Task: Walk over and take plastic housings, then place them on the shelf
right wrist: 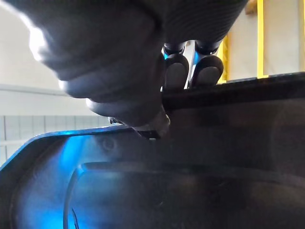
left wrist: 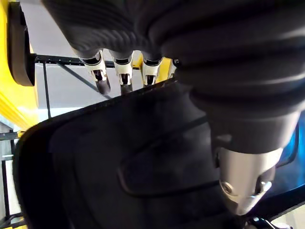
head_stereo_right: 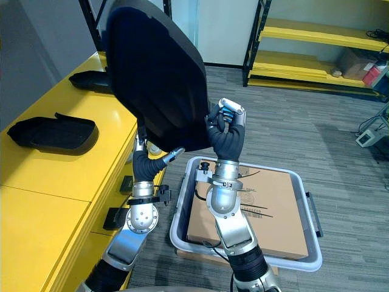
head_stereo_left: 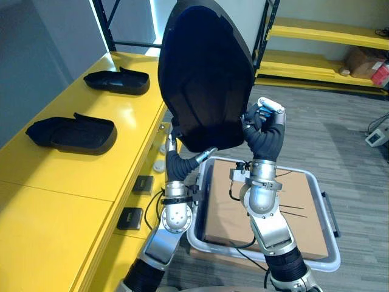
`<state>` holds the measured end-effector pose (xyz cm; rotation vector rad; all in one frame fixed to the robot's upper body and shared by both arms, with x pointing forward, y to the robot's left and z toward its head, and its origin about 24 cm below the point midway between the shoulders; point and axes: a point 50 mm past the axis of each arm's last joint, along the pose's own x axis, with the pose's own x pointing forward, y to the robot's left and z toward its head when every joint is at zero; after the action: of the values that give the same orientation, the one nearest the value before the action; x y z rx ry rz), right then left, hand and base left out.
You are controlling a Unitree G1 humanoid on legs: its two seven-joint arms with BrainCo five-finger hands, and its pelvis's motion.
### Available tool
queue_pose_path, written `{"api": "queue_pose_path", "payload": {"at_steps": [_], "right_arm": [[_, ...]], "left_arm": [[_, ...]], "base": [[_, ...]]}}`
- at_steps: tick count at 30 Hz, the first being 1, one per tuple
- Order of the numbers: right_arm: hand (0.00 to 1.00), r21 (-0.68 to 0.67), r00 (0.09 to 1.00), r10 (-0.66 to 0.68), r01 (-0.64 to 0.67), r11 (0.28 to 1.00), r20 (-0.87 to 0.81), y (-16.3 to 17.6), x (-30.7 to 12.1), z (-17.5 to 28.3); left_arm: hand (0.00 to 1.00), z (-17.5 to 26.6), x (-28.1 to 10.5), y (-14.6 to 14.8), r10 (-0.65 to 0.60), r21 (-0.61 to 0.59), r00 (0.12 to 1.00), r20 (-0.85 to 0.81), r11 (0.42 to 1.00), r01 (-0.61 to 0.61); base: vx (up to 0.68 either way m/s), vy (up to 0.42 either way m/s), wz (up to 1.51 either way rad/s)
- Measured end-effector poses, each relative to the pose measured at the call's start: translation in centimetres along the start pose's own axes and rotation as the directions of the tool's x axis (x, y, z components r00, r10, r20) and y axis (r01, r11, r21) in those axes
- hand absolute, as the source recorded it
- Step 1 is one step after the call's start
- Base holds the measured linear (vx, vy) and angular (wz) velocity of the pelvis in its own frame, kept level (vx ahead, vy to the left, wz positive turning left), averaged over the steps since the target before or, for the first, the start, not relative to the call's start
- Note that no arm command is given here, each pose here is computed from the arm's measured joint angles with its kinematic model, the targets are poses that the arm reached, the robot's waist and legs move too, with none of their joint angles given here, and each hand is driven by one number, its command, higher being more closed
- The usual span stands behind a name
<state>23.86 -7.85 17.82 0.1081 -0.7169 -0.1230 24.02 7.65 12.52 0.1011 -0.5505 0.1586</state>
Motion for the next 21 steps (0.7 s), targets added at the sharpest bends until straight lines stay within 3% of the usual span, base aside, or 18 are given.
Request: {"api": "queue_pose_path", "payload": {"at_steps": [14,15,21], "right_arm": [[1.0,0.094,0.996,0.047,-0.039,0.995,-0.082,-0.5,-1.4,-1.1],[0.0,0.092,0.995,0.049,-0.041,0.995,-0.086,-0.6,-1.4,-1.2],[0.0,0.089,0.989,0.083,-0.072,0.993,-0.119,-0.9,-1.7,-2.2]], "left_arm": [[1.0,-0.2,0.6,0.7,-0.001,0.023,1.0,0.009,1.0,0.0],[1.0,-0.3,0.6,0.7,-0.009,0.029,1.0,0.009,1.0,0.009],[1.0,-0.9,0.6,0.8,-0.028,0.03,0.999,-0.035,0.999,0.029]], "base": [[-0.11,-0.015,-0.01],[-0.05,0.005,0.0],[-0.01,0.001,0.0]]}}
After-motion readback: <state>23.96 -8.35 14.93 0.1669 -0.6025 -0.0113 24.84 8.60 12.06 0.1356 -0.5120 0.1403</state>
